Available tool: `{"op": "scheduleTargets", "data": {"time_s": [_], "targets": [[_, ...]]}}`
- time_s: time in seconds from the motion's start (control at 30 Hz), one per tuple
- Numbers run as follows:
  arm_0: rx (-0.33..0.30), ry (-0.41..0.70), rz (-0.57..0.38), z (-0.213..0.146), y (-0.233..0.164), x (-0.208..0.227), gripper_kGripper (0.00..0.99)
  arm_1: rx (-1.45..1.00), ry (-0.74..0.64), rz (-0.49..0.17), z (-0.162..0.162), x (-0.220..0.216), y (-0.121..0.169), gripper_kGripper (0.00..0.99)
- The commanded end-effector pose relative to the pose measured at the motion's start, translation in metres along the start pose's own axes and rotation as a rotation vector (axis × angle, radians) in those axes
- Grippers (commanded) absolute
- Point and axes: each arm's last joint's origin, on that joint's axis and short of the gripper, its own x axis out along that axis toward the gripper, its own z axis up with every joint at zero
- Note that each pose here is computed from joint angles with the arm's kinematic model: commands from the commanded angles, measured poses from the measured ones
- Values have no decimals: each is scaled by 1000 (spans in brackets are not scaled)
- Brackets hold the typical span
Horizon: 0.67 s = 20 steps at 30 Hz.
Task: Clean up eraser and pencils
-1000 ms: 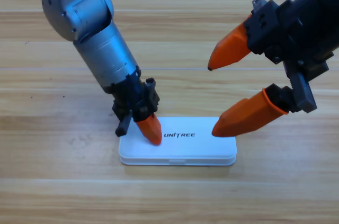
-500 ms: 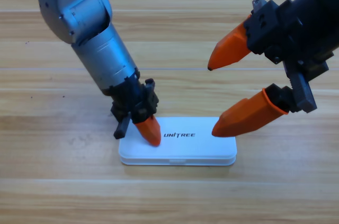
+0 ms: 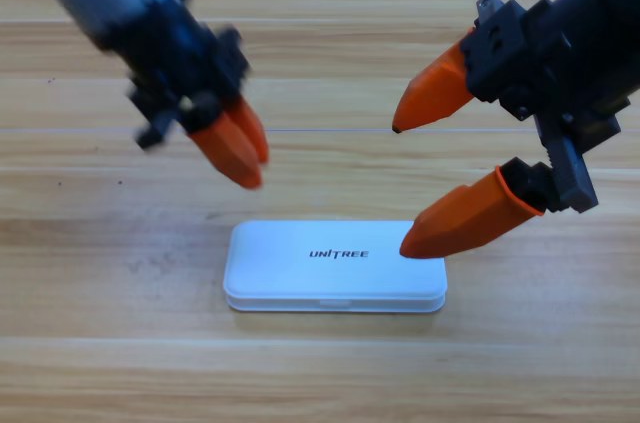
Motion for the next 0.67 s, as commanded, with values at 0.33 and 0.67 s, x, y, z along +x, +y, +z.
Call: {"op": "scheduleTargets", "data": {"time_s": [0.33,0.67], "targets": [[-17,-86,-16,-18,-64,-47,990,-4,-11,28,2,4,5,962],[-75,-59,-18,-16,-54,-38,990,-3,-9,27,2,5,4,962]]}}
